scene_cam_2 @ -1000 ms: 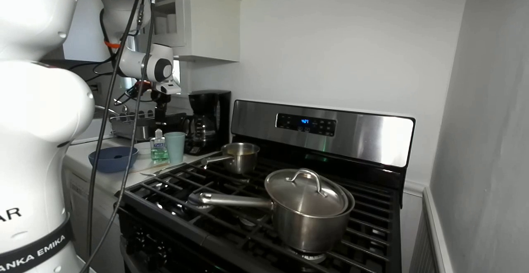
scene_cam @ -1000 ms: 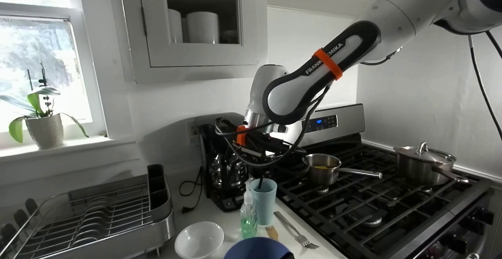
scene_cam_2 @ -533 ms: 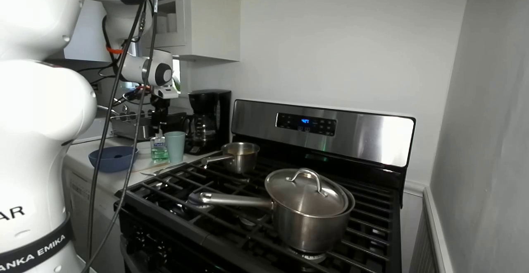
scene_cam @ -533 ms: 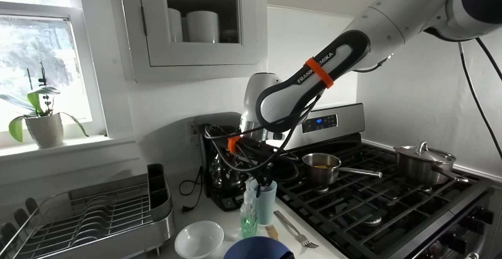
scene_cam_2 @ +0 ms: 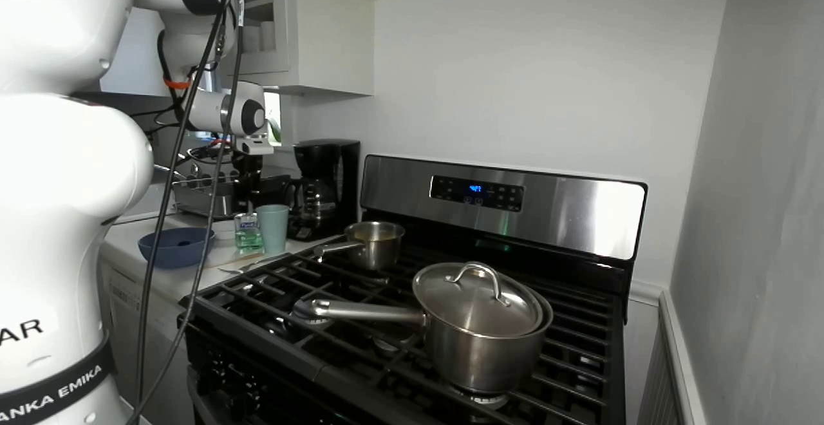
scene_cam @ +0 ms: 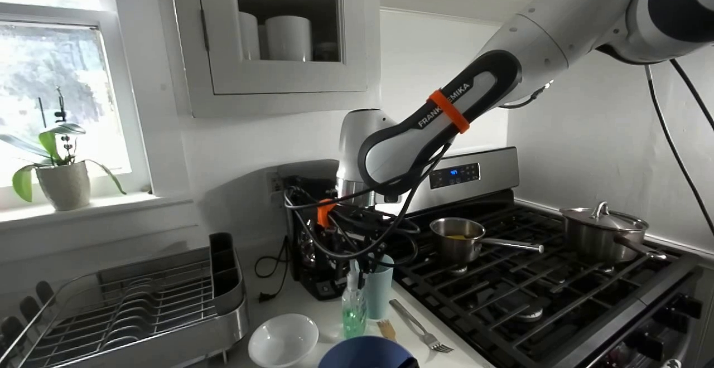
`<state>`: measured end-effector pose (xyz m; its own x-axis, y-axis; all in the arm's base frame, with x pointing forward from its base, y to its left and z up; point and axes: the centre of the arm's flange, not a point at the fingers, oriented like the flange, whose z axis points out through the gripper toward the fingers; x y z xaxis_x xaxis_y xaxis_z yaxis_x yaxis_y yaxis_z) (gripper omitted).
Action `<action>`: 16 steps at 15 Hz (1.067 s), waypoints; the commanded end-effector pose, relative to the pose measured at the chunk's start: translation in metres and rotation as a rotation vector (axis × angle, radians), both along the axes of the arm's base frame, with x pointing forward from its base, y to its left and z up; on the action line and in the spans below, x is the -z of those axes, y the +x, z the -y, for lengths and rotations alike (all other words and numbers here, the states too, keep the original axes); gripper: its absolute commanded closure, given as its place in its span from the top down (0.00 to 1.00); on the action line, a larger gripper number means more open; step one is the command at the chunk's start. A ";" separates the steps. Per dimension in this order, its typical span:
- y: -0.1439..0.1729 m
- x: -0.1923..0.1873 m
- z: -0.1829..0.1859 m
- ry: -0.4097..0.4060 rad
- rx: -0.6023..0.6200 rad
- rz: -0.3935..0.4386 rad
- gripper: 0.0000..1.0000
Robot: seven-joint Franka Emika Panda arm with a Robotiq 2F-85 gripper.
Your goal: Place the cup in front of the coffee maker then turn the bottle to place the spout above the cup
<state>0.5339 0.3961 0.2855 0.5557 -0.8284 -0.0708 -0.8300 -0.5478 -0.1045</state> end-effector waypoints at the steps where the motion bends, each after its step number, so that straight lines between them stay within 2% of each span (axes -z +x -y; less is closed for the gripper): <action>1: 0.007 -0.007 -0.008 -0.052 0.007 0.005 0.23; 3: 0.007 -0.009 -0.009 -0.059 -0.004 0.000 0.11; 4: 0.007 -0.010 -0.009 -0.060 -0.008 -0.006 0.09; 7: 0.006 -0.010 -0.010 -0.060 -0.032 -0.017 0.11; 10: 0.005 -0.012 -0.010 -0.073 -0.116 -0.033 0.11; 16: 0.012 -0.010 -0.010 -0.101 -0.381 -0.022 0.11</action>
<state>0.5312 0.4023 0.2951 0.7499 -0.6608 -0.0307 -0.6615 -0.7494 -0.0269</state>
